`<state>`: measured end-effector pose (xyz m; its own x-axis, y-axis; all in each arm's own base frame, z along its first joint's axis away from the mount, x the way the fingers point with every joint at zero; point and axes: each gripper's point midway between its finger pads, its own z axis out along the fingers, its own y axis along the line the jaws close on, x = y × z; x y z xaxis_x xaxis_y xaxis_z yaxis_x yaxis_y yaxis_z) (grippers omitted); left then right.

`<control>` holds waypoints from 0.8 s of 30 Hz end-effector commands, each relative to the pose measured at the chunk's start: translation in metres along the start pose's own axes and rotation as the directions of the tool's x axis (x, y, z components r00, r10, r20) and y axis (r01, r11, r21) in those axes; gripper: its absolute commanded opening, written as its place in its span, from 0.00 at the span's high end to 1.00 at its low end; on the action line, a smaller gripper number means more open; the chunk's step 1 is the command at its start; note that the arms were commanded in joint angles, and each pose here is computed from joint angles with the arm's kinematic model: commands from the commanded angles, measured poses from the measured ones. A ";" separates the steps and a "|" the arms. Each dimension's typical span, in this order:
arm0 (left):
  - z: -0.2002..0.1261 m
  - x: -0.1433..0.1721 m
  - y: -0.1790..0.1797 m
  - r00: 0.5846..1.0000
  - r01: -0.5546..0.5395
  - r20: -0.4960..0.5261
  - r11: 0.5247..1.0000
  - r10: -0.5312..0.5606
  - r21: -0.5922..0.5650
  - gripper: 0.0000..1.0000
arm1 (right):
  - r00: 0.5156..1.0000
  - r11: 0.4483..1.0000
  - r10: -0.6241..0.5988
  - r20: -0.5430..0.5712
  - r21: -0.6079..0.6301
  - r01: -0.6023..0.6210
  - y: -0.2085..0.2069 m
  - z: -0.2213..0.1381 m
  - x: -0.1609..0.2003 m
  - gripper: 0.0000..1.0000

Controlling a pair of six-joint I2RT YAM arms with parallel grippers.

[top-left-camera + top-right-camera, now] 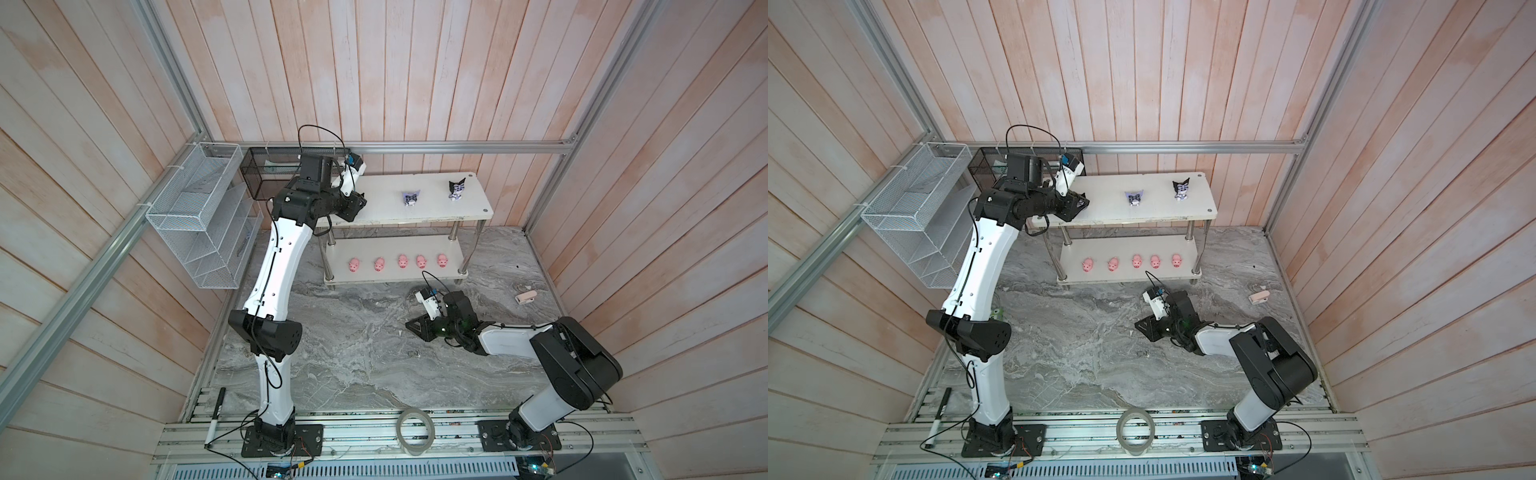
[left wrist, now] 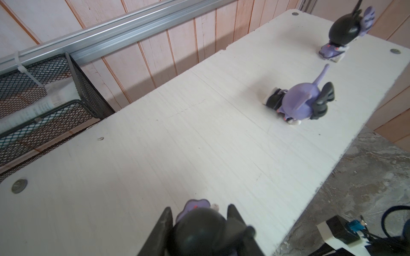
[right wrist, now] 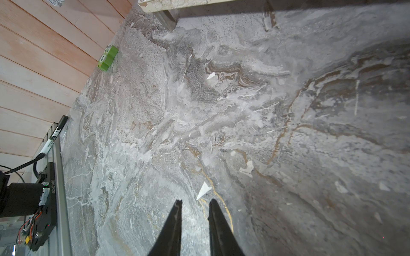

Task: Organize plastic toys on shelves
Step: Place the plastic toy on the shelf.

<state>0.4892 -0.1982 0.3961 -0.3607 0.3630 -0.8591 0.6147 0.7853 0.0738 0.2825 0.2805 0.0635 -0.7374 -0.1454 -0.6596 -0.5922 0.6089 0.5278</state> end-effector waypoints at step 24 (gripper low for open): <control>0.001 -0.003 0.009 1.000 -0.011 0.012 1.000 0.011 -0.028 0.54 | 0.999 1.000 0.018 -0.026 -0.022 -0.019 0.001 0.010 0.002 0.77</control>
<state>0.4914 -0.1939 0.3959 -0.3589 0.3730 -0.8556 0.6017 0.7932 0.0934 0.2825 0.2832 0.0551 -0.7547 -0.1549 -0.6375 -0.5825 0.6053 0.5425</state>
